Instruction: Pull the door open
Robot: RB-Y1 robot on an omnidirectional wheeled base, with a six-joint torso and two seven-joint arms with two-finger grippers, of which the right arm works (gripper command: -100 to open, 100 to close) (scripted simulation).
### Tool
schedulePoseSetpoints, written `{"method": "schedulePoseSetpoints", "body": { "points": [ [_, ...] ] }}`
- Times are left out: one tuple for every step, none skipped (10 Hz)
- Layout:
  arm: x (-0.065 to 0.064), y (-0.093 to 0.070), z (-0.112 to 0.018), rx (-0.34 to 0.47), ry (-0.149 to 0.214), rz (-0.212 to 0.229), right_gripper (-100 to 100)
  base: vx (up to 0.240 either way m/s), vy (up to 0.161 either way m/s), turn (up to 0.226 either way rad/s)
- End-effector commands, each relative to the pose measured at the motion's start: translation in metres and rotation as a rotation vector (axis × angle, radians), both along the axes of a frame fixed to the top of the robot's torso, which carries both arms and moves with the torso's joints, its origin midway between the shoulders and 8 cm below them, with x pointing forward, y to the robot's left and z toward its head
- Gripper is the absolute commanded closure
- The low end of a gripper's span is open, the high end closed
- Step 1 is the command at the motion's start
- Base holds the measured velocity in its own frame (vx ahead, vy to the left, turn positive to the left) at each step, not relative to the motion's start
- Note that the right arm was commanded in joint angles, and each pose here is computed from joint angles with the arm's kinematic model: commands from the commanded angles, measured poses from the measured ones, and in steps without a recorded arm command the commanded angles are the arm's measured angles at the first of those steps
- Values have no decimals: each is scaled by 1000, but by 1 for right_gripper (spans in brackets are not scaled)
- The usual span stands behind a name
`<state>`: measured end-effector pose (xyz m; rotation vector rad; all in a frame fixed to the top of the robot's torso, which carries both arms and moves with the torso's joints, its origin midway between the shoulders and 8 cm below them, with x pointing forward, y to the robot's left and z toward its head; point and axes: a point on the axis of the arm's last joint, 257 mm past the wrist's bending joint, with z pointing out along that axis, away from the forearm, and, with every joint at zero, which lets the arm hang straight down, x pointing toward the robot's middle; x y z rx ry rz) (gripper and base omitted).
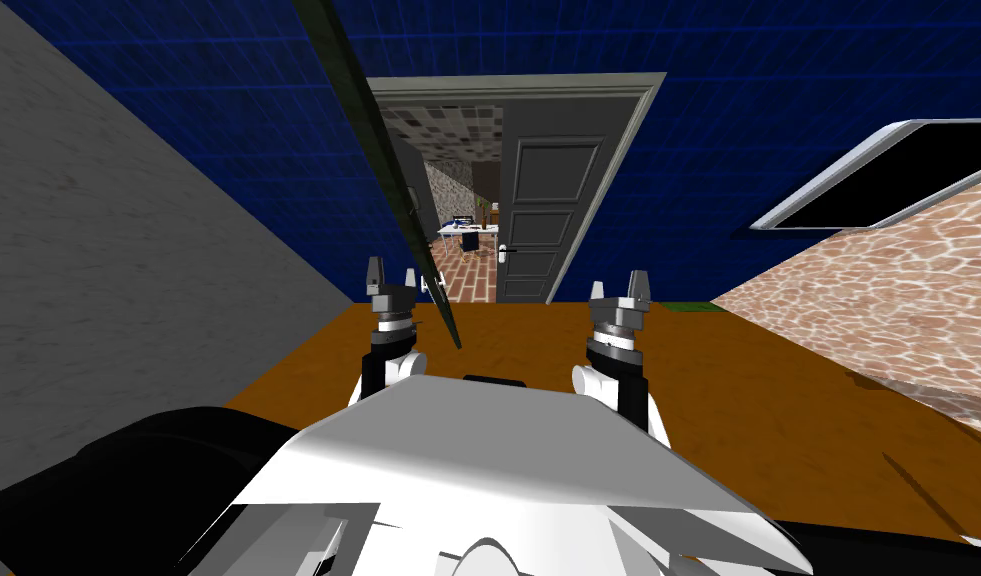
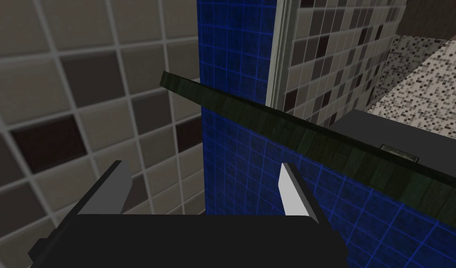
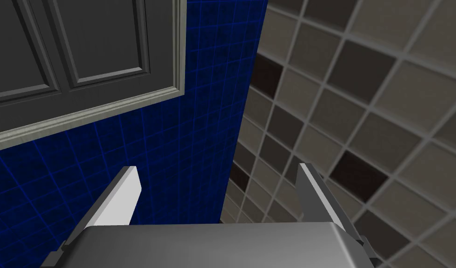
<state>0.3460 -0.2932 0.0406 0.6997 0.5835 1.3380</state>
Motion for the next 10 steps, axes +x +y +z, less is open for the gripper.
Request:
{"method": "schedulePoseSetpoints", "body": {
  "points": [
    [9, 2, -8, 6, 12, 13, -100, 68, 91, -14],
    [12, 3, -11, 8, 17, 17, -100, 85, -10, 42],
    [15, 4, -15, 10, 22, 22, -100, 69, -43, 16],
    [18, 5, -18, 12, 26, 26, -100, 47, -41, 6],
    [25, 6, -24, 17, 37, 35, -100, 67, -32, 14],
    [30, 8, -29, 21, 43, 41, -100, 82, -27, 17],
    [34, 9, -33, 24, 50, 47, -100, 78, -10, 15],
    [39, 10, -38, 27, 57, 52, -100, 66, 6, 11],
    [43, 12, -42, 30, 64, 58, -100, 68, 3, 8],
    [48, 13, -47, 34, 72, 64, -100, 76, -5, 14]
  ]
}}
